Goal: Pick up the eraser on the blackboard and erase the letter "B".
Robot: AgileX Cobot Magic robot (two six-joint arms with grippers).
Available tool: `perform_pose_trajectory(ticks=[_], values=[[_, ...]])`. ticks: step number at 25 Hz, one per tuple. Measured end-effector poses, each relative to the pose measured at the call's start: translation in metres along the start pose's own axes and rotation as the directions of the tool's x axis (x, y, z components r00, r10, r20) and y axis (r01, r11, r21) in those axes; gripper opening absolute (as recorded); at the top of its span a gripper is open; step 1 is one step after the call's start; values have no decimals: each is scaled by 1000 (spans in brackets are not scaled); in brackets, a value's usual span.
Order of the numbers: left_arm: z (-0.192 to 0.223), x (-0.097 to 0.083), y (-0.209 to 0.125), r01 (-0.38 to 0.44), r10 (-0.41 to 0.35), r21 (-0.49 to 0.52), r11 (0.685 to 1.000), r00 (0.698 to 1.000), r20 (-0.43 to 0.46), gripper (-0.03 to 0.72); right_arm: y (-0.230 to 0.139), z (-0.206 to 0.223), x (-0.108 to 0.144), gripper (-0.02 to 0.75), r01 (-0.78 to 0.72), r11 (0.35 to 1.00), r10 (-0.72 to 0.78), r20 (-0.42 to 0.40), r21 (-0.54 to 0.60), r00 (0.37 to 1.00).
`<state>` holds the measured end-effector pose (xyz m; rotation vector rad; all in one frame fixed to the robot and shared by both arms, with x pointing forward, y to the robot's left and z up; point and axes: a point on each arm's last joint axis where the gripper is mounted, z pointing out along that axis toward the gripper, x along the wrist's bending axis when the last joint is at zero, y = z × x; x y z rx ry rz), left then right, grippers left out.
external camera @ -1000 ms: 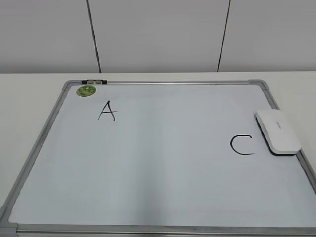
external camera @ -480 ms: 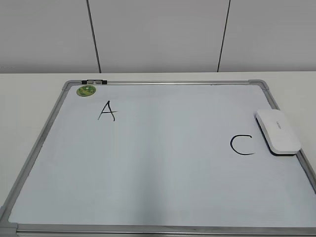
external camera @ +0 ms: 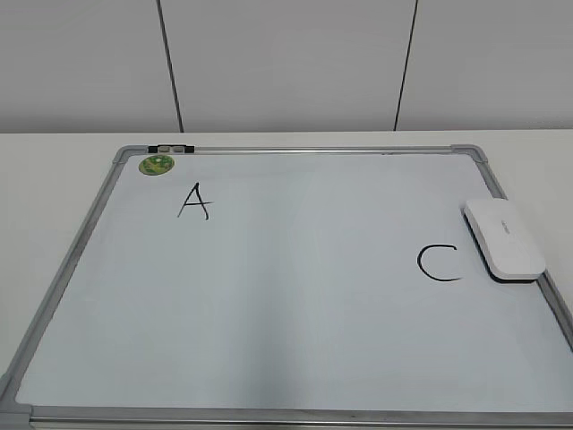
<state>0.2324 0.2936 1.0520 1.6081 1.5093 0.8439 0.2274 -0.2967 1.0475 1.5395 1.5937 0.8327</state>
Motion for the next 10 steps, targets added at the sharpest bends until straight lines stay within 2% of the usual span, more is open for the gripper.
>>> perform_pose_trajectory(ticks=[10], values=[[0, 0, 0, 0, 0, 0, 1000, 1000, 0, 241, 0, 0, 0, 592, 0, 1000, 0, 0, 0, 1000]])
